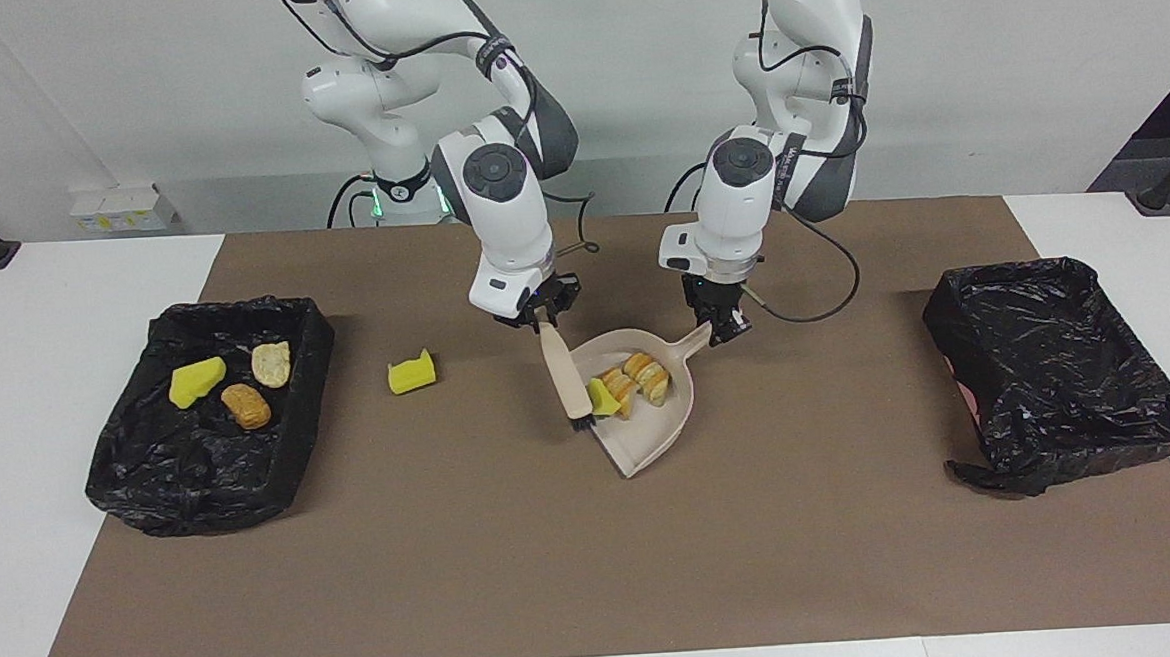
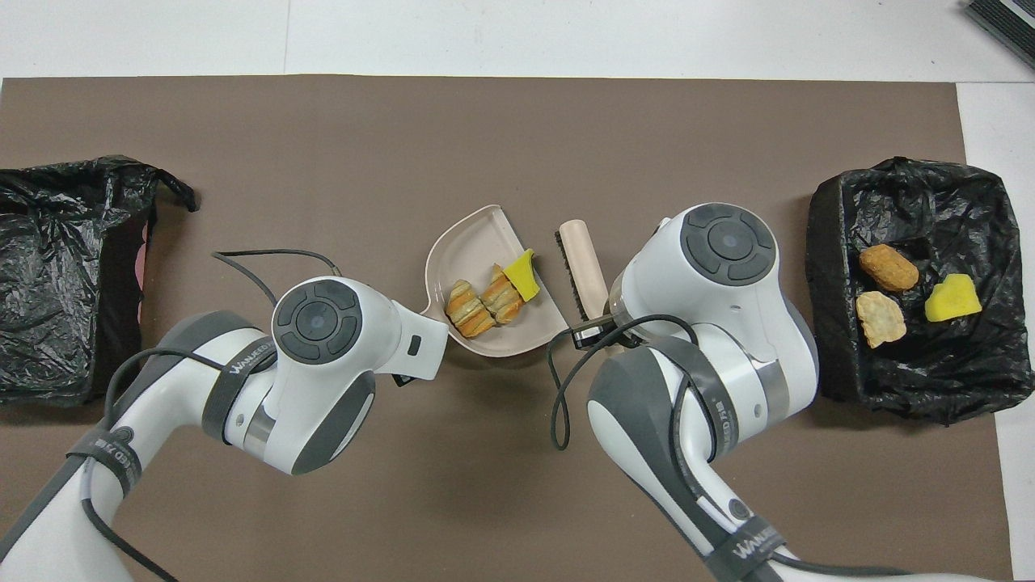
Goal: Sweep and dump trash in bin
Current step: 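Sweep the bread and sponge pieces farther out into the dustpan, then move the brush behind the last yellow sponge with the right gripper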
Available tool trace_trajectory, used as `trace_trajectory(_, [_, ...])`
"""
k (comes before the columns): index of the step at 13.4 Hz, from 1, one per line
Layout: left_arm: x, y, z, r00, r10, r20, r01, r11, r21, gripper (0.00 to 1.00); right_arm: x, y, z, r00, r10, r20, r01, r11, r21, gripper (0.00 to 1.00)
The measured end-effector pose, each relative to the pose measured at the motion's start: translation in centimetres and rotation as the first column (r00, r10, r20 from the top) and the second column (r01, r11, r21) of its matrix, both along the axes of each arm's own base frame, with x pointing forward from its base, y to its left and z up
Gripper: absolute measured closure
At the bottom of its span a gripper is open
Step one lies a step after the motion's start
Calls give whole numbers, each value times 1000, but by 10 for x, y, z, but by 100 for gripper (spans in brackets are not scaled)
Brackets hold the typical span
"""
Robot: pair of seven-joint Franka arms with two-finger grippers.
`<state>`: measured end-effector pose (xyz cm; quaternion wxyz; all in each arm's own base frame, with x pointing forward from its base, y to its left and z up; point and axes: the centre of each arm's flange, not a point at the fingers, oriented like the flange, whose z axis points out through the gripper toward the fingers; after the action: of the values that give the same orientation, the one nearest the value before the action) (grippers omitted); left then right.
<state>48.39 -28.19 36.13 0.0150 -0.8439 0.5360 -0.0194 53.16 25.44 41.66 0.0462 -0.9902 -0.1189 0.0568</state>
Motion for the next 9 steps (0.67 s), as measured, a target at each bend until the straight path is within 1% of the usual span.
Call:
trace_trajectory(3, [-2,-7,1,1000,-16,11,16,1000,-8,67,7,-10,6,1000,0,9,0,1000,6,74])
trace_trajectory(4, [-5,-11,1,999,-41,12,41,999,-8,67,11,-17,13,1000,-10,6,10,1000,5,74])
trace_trajectory(6, [-9,-17,1,991,-132,11,132,991,-3,67,18,-35,32,999,-35,-2,35,999,3,74])
trace_trajectory(7, [-11,-19,0,986,-166,2,166,986,2,67,20,-45,39,999,-49,-4,49,999,-2,74])
trace_trajectory(9, [-20,-25,-3,978,-207,-35,208,978,20,67,20,-71,42,996,-76,-38,75,997,-35,74])
